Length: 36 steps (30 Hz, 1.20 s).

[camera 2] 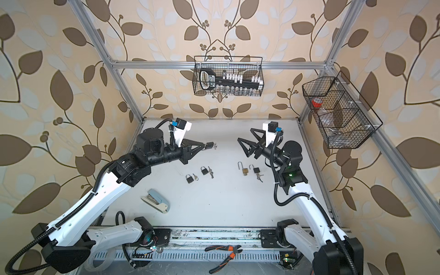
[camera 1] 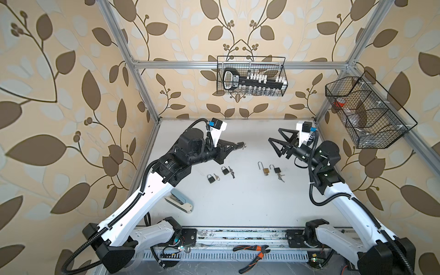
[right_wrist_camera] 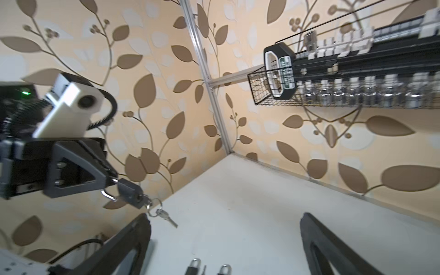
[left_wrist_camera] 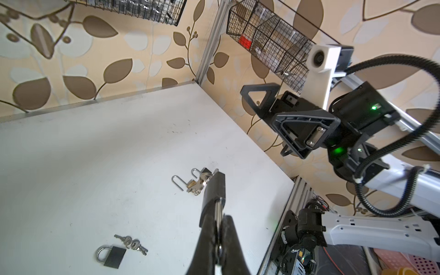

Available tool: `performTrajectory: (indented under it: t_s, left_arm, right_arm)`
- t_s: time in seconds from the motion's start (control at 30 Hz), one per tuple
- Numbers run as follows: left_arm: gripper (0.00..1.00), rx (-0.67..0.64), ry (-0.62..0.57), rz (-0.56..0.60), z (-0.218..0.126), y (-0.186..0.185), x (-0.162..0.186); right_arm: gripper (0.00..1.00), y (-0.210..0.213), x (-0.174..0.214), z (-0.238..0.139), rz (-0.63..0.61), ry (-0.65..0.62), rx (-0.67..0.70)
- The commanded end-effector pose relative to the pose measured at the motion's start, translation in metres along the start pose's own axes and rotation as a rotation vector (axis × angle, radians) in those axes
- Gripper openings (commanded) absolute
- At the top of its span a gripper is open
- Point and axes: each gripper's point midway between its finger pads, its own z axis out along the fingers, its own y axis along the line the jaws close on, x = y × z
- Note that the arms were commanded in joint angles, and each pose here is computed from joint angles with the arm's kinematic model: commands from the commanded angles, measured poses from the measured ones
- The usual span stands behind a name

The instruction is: Lock with the key

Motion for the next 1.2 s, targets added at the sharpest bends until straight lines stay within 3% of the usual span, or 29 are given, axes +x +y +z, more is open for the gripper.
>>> performTrajectory:
  t_s: [0.0,0.17,0.33,0.7,1.17]
  left_arm:
    - [0.00,0.252,-0.083,0.097,-0.021,-0.051,-0.017]
    - [0.00,0.439,-0.063,0.169,-0.030,-0.080,-0.006]
    - [0.00,0.551,-0.069,0.217,-0.037,-0.095,-0.001]
    - [0.00,0.569,-0.102,0.282,-0.044,-0.100,-0.003]
    - [0.00,0.583,-0.099,0.290,-0.045,-0.102,-0.002]
  right_arm:
    - [0.98,0.051,-0.016,-0.006,0.030,-0.007,-0.257]
    - [0.90,0.105,-0.014,-0.011,-0.143,0.031,-0.465]
    - [0.87,0.142,-0.005,-0.006,-0.263,0.078,-0.538]
    - [0.71,0.161,0.003,-0.004,-0.202,0.115,-0.604]
    - [0.44,0.174,0.011,0.003,-0.173,0.143,-0.653]
